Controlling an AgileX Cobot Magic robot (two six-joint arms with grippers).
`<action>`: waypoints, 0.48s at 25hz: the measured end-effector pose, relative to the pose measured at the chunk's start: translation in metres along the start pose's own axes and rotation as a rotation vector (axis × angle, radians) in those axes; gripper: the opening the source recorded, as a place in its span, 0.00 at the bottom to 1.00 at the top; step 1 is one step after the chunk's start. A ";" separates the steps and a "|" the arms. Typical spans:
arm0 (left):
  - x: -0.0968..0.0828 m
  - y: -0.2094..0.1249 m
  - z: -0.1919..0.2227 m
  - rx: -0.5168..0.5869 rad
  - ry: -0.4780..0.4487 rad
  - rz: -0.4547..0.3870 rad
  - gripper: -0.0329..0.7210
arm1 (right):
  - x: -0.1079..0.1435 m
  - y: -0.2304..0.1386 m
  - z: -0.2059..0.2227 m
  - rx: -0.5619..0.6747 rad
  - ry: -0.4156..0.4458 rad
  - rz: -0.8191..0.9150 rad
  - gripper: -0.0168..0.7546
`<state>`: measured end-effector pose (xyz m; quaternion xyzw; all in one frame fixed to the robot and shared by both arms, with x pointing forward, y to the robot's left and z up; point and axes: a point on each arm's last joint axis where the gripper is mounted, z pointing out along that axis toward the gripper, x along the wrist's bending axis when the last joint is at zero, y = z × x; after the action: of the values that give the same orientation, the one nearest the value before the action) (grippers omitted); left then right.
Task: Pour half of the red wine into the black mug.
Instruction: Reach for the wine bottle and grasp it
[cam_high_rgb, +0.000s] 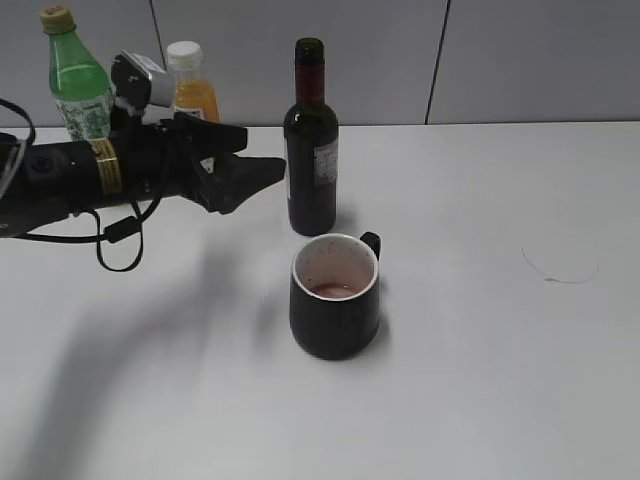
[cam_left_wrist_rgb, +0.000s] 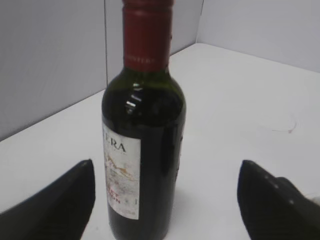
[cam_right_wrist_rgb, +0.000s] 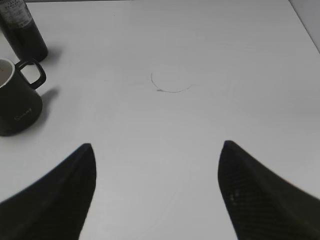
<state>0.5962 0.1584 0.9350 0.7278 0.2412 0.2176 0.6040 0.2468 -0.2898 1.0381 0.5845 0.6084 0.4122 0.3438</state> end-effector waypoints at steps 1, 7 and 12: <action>0.003 -0.005 0.006 0.007 -0.008 0.003 0.95 | 0.000 0.000 0.000 0.000 0.000 0.001 0.77; 0.022 -0.017 0.034 0.002 -0.010 0.020 0.96 | 0.000 0.000 0.000 0.000 0.000 0.001 0.77; 0.026 -0.020 0.047 -0.032 -0.030 0.027 0.96 | 0.000 0.000 0.000 0.000 0.000 0.001 0.77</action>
<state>0.6429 0.1411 0.9077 0.7243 0.2187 0.2189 0.6161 0.2468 -0.2898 1.0381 0.5849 0.6081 0.4124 0.3435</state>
